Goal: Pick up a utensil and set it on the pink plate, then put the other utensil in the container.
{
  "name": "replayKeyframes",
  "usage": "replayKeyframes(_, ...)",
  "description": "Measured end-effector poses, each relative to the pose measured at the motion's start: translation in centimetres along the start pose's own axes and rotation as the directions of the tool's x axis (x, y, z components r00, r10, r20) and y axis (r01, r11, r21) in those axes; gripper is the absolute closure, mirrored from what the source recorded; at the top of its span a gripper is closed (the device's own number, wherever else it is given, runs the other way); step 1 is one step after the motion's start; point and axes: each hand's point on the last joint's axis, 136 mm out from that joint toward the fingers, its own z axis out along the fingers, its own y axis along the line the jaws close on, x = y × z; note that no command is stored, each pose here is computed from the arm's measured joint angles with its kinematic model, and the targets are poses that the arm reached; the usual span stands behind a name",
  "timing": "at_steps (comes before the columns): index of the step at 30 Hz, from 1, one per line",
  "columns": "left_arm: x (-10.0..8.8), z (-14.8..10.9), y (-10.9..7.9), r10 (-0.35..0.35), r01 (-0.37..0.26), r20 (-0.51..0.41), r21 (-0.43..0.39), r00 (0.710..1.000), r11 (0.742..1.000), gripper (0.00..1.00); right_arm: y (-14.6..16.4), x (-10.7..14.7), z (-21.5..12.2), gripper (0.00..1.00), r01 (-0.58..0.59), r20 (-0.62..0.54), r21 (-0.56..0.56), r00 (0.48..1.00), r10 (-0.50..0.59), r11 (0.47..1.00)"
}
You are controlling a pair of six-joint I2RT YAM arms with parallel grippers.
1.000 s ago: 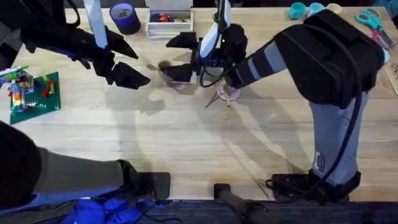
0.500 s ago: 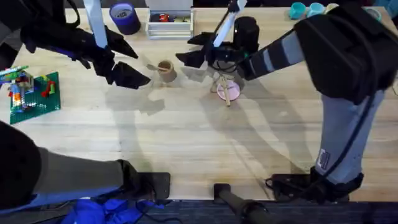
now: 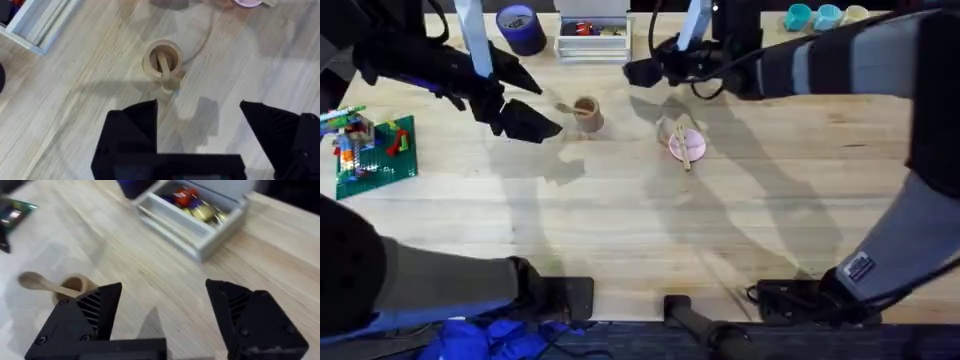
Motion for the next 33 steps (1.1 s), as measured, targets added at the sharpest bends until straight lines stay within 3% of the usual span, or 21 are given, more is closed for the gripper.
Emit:
replayKeyframes(7, 0.0, 0.0, 0.0, 0.000, 0.000, 0.000, 0.000, 1.000, 1.000, 0.007, -2.2, 0.5, -3.9, 0.009, -0.008, -0.137, 0.208, 0.990, 0.037, 0.978)
replayKeyframes(15, 0.0, 0.0, 0.0, 0.000, 0.000, 0.000, 0.000, 1.000, 1.000, 0.007, -2.8, 1.3, -11.1, 0.009, -0.003, -0.287, 0.390, 0.950, 0.124, 0.921)
replayKeyframes(24, 0.0, 0.0, 0.0, 0.000, 0.000, 0.000, 0.000, 1.000, 1.000, 0.007, -0.2, 4.5, -18.2, 0.009, -0.026, -0.449, 0.473, 0.853, 0.267, 0.880)
replayKeyframes(33, 0.0, 0.0, 0.0, 0.000, 0.000, 0.000, 0.000, 1.000, 1.000, 0.007, 1.9, 5.1, -22.0, 0.009, -0.121, -0.438, 0.537, 0.806, 0.398, 0.835)
